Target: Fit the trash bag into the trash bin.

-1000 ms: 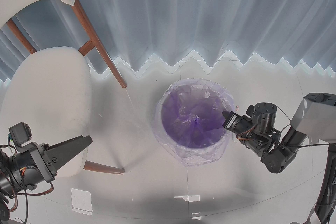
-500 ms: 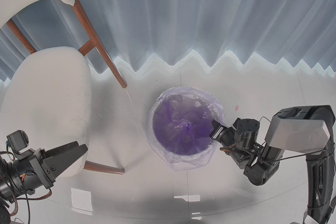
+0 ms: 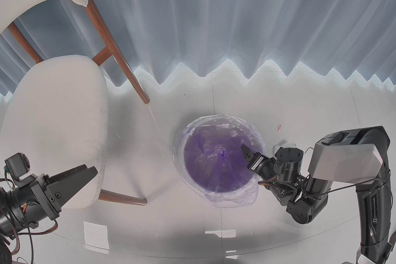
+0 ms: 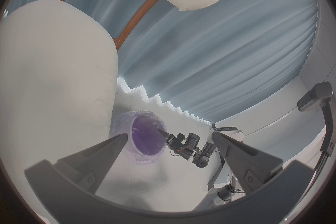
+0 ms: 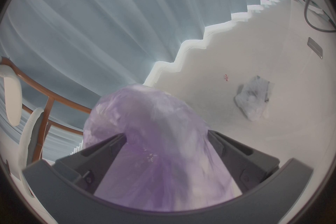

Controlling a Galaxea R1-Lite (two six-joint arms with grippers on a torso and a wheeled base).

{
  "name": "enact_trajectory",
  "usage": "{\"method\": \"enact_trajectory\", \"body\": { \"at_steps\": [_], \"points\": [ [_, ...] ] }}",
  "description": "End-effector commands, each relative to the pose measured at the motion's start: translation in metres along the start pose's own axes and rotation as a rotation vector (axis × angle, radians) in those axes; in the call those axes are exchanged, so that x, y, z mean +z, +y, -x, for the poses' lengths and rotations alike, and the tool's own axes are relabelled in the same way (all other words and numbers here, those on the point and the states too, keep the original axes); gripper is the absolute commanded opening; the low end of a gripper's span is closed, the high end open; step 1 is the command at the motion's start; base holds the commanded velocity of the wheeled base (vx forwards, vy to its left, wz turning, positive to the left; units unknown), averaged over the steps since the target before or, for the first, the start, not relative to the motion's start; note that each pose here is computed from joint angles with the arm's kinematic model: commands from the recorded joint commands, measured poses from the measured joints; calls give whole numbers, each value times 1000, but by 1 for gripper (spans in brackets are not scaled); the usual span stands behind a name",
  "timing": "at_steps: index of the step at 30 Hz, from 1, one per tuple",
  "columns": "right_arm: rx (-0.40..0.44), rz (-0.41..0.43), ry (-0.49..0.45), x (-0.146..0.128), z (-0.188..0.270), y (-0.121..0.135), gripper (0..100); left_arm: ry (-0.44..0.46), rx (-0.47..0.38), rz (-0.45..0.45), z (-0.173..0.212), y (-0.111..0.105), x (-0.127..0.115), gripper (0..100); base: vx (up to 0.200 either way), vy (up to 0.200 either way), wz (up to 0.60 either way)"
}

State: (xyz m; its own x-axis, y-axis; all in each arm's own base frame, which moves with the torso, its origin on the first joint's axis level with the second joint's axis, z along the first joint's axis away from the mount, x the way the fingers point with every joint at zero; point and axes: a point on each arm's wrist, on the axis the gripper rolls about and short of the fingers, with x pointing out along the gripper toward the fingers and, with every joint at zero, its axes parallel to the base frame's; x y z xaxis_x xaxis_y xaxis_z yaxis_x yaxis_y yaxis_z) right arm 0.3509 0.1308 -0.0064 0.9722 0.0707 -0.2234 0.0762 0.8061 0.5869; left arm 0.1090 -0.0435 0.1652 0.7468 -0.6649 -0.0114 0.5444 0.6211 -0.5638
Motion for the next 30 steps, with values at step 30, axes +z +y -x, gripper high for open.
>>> {"method": "enact_trajectory", "body": {
  "at_steps": [30],
  "points": [
    [158,-24,-198,108,128,33,100,456,281,322,-116,-24,-28,100,0,0,0]
  ]
}}
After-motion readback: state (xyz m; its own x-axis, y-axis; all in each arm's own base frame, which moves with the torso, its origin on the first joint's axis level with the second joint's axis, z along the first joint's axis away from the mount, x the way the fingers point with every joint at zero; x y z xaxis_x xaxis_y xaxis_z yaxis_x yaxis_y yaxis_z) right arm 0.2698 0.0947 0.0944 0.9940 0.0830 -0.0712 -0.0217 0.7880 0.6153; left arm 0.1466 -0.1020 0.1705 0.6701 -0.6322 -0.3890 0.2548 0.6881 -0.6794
